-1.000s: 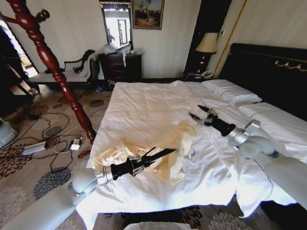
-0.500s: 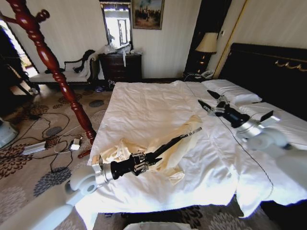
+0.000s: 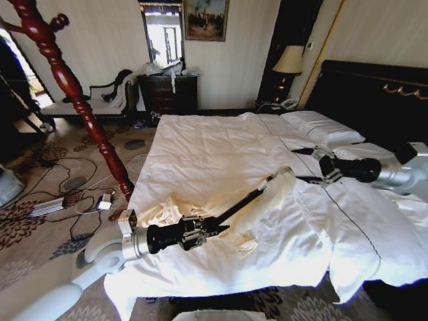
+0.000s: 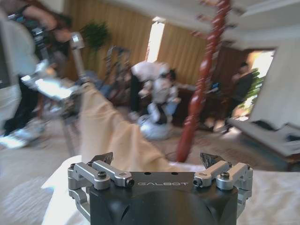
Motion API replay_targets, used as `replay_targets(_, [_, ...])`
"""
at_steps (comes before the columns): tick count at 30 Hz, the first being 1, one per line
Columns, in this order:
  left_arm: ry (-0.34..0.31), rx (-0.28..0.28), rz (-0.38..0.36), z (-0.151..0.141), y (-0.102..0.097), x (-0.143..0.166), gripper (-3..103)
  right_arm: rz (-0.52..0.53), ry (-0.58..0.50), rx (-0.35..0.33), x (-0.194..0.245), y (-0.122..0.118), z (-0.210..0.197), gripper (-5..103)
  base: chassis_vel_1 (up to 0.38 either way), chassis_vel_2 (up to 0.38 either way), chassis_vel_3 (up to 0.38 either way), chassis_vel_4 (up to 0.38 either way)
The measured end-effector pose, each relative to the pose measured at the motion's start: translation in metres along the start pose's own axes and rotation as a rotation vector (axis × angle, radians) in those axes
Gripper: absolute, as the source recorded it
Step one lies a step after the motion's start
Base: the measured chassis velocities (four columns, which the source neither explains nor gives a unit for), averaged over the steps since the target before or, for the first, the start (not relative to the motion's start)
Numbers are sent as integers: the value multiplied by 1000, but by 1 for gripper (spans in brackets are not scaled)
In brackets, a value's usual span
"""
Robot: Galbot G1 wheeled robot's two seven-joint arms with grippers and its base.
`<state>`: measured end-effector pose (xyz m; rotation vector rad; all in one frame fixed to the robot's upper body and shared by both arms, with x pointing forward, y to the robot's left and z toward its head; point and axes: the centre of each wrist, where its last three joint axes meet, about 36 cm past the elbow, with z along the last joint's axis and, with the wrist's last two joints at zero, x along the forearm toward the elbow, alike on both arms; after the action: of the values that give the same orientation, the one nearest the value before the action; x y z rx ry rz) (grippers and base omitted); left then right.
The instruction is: Pick up the clothes from the bed and hang them on the clothes hanger.
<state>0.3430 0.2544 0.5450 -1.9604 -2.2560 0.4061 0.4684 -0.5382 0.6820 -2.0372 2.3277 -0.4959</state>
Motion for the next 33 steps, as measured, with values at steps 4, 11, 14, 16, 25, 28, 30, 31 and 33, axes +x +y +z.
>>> replay_targets(4, [37,-15,18,0,-1,1,22,-70,67,0,-5,1,-7,100,0,0,0,0])
replay_targets(11, [70,-4,64,-3,-2,1,22,-130,153,29,-21,4,-14,100,0,0,0,0])
replay_targets(14, [92,12,122,-9,0,4,22,-164,212,78,-33,7,-15,100,0,0,0,0])
replay_targets(16, [97,17,140,-12,2,5,22,-177,212,89,-41,9,-13,103,0,0,0,0])
replay_targets(25, [97,31,167,-18,16,9,22,-276,211,111,-67,18,-18,74,0,0,0,0])
replay_targets(28, [98,29,169,-19,19,11,22,-305,217,111,-68,18,-21,68,0,0,0,0])
replay_targets(30, [98,23,169,-20,21,12,22,-325,224,112,-70,18,-25,57,0,0,0,0])
replay_targets(31, [98,21,169,-21,21,13,22,-329,226,111,-70,18,-25,57,0,0,0,0])
replay_targets(33, [99,19,170,-22,22,13,22,-336,230,111,-70,18,-26,52,0,0,0,0])
